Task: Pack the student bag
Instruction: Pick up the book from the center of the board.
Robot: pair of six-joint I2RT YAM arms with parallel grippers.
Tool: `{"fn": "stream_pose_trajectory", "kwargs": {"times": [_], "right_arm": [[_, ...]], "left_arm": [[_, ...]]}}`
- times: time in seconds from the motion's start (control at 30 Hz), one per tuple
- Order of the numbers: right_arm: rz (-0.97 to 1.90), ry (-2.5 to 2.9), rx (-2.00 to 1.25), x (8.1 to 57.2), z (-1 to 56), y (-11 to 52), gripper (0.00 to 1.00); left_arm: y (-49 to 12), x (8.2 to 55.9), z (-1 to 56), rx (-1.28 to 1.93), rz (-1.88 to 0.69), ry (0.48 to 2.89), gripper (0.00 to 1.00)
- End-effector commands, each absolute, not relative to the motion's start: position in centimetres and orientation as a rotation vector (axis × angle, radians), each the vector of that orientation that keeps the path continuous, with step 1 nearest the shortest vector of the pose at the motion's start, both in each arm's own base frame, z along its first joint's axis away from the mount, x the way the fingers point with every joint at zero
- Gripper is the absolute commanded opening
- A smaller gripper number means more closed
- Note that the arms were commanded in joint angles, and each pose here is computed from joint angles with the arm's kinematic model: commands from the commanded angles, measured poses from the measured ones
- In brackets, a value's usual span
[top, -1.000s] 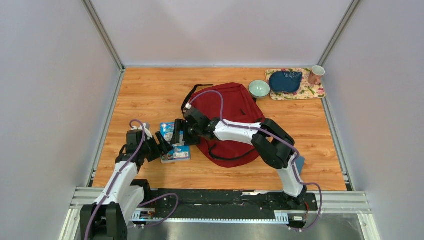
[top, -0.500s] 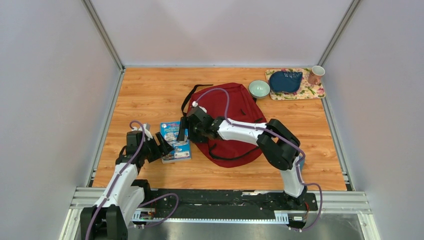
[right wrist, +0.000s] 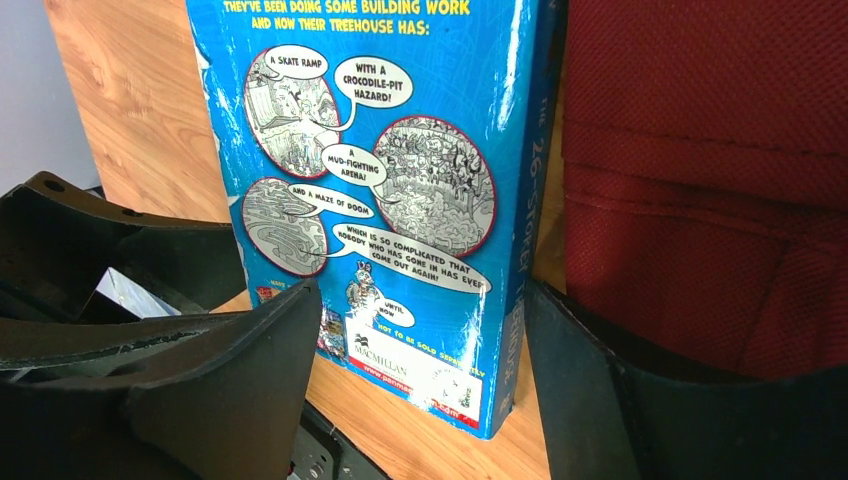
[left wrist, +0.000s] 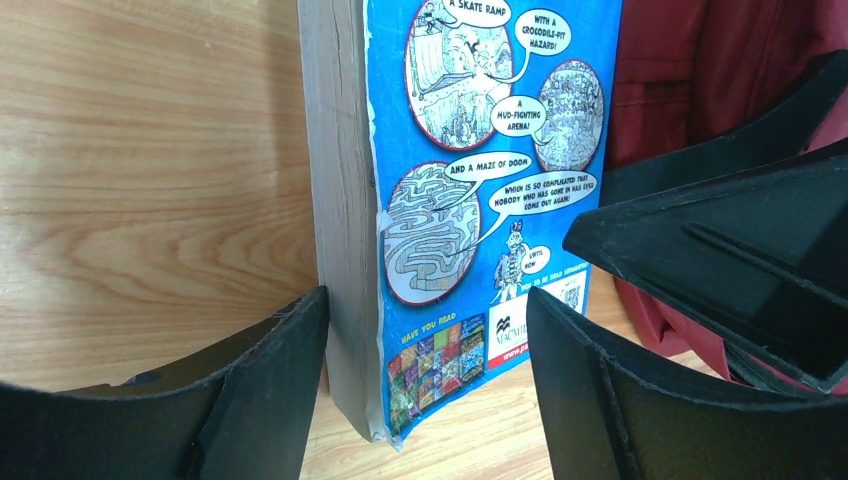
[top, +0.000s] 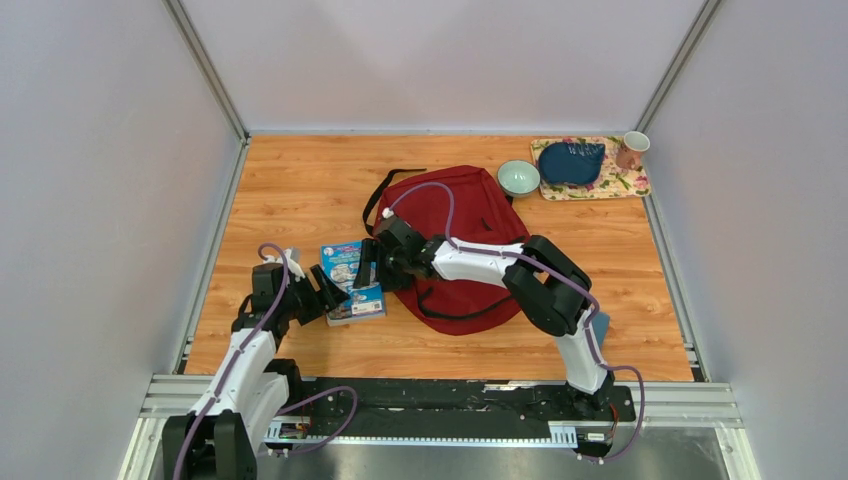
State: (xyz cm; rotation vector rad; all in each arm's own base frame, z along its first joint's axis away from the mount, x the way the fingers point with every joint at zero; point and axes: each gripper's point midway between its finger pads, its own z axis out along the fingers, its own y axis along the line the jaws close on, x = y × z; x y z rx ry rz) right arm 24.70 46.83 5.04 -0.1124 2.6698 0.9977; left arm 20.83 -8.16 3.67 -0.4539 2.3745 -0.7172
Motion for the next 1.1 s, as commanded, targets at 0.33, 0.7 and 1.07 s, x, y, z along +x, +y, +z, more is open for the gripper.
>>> {"fn": "stream_pose_trajectory", "kwargs": {"times": [0.33, 0.7, 1.07], "right_arm": [[1.271, 2.596, -0.261, 21.8, 9.0, 51.1, 0.69], [1.289, 2.597, -0.286, 21.0, 9.1, 51.4, 0.68], [1.252, 2.508, -0.299, 21.8, 11.9, 49.4, 0.76]], "left_arm": [[-12.3, 20.6, 7.2, -0.339, -1.077, 2.263, 0.44], [-12.6, 20.6, 8.5, -0.315, -1.096, 2.236, 0.32], [-9.7, 21.7, 11.6, -0.297, -0.83, 2.192, 0.0]]}}
